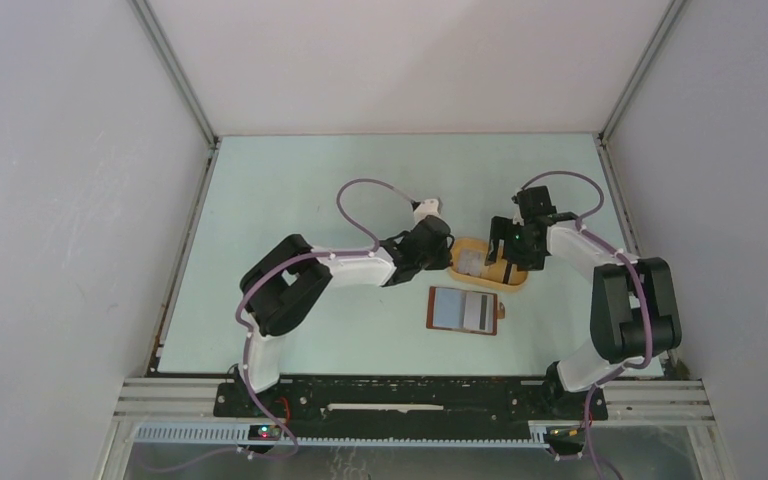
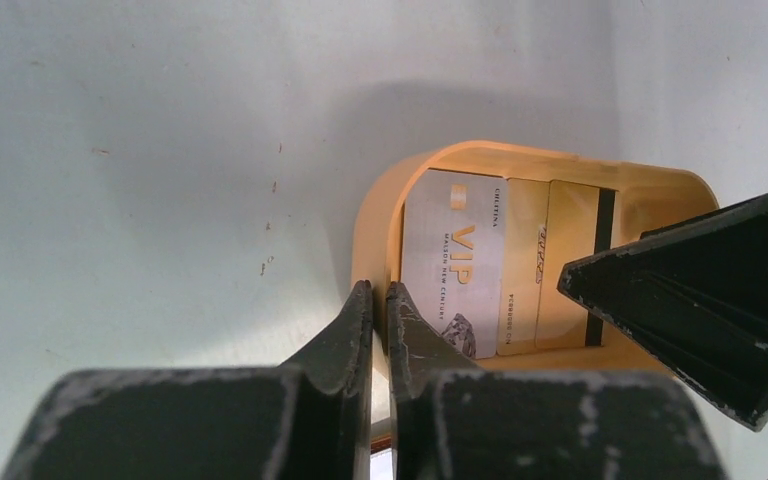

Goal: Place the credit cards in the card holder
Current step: Pick up the credit card from the storage box.

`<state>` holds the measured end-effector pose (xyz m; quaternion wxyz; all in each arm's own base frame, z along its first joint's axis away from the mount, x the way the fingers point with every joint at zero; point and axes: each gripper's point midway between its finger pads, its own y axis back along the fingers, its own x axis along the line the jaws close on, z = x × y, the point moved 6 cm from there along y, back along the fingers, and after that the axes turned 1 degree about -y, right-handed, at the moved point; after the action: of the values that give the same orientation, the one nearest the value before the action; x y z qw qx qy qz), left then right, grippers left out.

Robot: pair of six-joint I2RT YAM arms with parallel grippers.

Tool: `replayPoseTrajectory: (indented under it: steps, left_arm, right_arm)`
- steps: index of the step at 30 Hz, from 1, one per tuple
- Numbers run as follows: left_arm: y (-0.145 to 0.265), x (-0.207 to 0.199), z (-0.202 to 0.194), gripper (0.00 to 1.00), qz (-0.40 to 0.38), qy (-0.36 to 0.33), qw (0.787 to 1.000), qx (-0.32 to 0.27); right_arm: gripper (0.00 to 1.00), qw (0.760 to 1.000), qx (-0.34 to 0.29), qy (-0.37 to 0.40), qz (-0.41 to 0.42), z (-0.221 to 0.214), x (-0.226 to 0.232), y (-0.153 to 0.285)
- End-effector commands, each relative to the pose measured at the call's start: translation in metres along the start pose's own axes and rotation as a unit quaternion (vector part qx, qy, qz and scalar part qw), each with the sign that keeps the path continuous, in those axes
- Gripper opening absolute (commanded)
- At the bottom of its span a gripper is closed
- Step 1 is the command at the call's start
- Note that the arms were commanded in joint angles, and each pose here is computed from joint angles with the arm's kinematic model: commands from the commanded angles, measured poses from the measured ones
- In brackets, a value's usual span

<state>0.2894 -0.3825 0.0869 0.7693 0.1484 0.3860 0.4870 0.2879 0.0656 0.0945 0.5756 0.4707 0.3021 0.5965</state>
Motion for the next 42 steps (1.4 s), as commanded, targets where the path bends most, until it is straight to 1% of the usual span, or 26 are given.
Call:
replayPoseTrajectory:
  steps: [1, 5, 13, 19, 28, 34, 38, 42]
  left_arm:
    - [0.012, -0.011, 0.014, 0.0, 0.013, 0.04, 0.997, -0.058]
    - [0.009, -0.013, 0.01, 0.0, 0.027, 0.047, 0.996, -0.066]
    - [0.007, -0.02, 0.01, 0.0, 0.028, 0.044, 0.996, -0.071]
    - [0.004, -0.025, 0.005, 0.0, 0.017, 0.042, 0.997, -0.057]
    - [0.004, -0.026, 0.005, 0.0, 0.015, 0.045, 0.997, -0.056]
    - [0.002, -0.027, 0.004, 0.0, 0.012, 0.05, 0.997, -0.052]
    - [0.002, -0.026, 0.003, 0.0, 0.016, 0.049, 0.997, -0.051]
    - [0.002, -0.023, 0.004, 0.0, 0.022, 0.048, 0.997, -0.052]
  right_arm:
    - [0.89, 1.0, -0.013, -0.018, 0.007, 0.015, 0.009, 0.001]
    - [0.91, 1.0, -0.013, -0.022, -0.001, 0.017, 0.009, -0.003]
    - [0.9, 0.999, 0.025, -0.031, 0.01, 0.013, 0.012, -0.021]
    - [0.87, 0.996, 0.046, -0.037, 0.066, 0.015, 0.026, -0.024]
    - [0.84, 0.985, 0.085, -0.051, 0.142, 0.013, 0.045, -0.029]
    - [0.82, 0.979, 0.106, -0.059, 0.165, 0.01, 0.05, -0.033]
    - [0.78, 0.974, 0.106, -0.06, 0.19, 0.012, 0.054, -0.026]
    - [0.77, 0.971, 0.098, -0.064, 0.209, 0.018, 0.054, -0.016]
